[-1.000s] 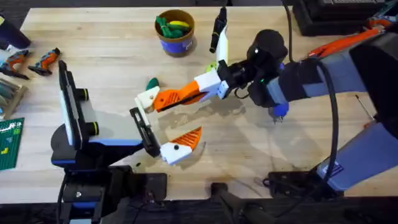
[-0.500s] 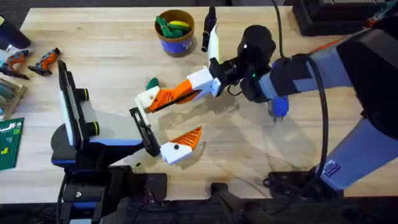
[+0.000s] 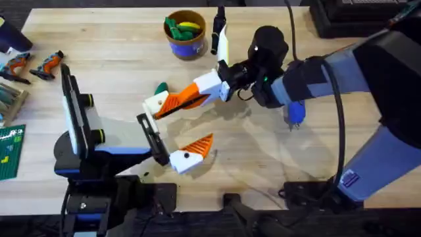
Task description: Pick up the gripper from the table and insert it into the empty holder that is missing its gripper. Then pick up a screw, insert it into the mounting hole, and use the screwdriver to tighten it. Finally, clean up the table by picking up the vegetable and placing it into the bucket.
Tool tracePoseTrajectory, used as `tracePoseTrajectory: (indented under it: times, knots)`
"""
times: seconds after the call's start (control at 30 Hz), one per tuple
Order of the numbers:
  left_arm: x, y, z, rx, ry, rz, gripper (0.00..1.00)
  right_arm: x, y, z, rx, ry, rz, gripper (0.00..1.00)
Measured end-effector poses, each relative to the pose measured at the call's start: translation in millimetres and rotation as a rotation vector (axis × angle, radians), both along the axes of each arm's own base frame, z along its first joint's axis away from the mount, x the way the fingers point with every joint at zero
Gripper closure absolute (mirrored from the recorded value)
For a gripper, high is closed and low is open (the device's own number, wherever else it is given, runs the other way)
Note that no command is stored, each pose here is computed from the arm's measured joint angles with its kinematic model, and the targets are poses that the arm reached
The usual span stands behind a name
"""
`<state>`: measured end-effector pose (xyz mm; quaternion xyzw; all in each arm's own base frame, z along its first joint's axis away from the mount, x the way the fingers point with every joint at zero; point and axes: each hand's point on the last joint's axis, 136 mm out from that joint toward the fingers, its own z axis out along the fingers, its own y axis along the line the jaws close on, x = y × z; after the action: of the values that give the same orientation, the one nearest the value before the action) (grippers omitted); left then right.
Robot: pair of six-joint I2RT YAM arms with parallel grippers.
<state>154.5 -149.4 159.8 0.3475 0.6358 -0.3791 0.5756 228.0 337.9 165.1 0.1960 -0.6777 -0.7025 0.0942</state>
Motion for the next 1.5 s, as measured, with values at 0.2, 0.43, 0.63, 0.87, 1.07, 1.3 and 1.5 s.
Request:
tracePoseTrajectory:
  times: [0.2,0.43,0.63,0.87,1.07,1.3,1.5]
  knots:
    - [0.5,0.3,0,0.0,0.0,0.004,0.015,2,0,-1,-0.002,0.005,-0.011,0.992]
    - [1.6,0.9,0,-0.005,0.011,0.011,0.016,9,3,-4,-0.001,0.004,-0.015,0.992]
    - [3.0,1.7,0,-0.003,0.009,0.02,0.015,11,4,-2,0.002,-0.001,-0.008,0.992]
    - [3.2,1.8,0,-0.003,0.009,0.022,0.015,11,4,-2,-0.005,0.012,-0.007,0.992]
    - [3.0,1.7,0,-0.003,0.009,0.02,0.015,12,4,-2,-0.006,0.012,-0.007,0.992]
    - [3.1,1.8,0,-0.003,0.009,0.021,0.015,12,4,-2,-0.006,0.012,-0.007,0.992]
    - [3.7,2.1,0,-0.003,0.009,0.025,0.015,12,5,-2,-0.005,0.013,-0.013,0.992]
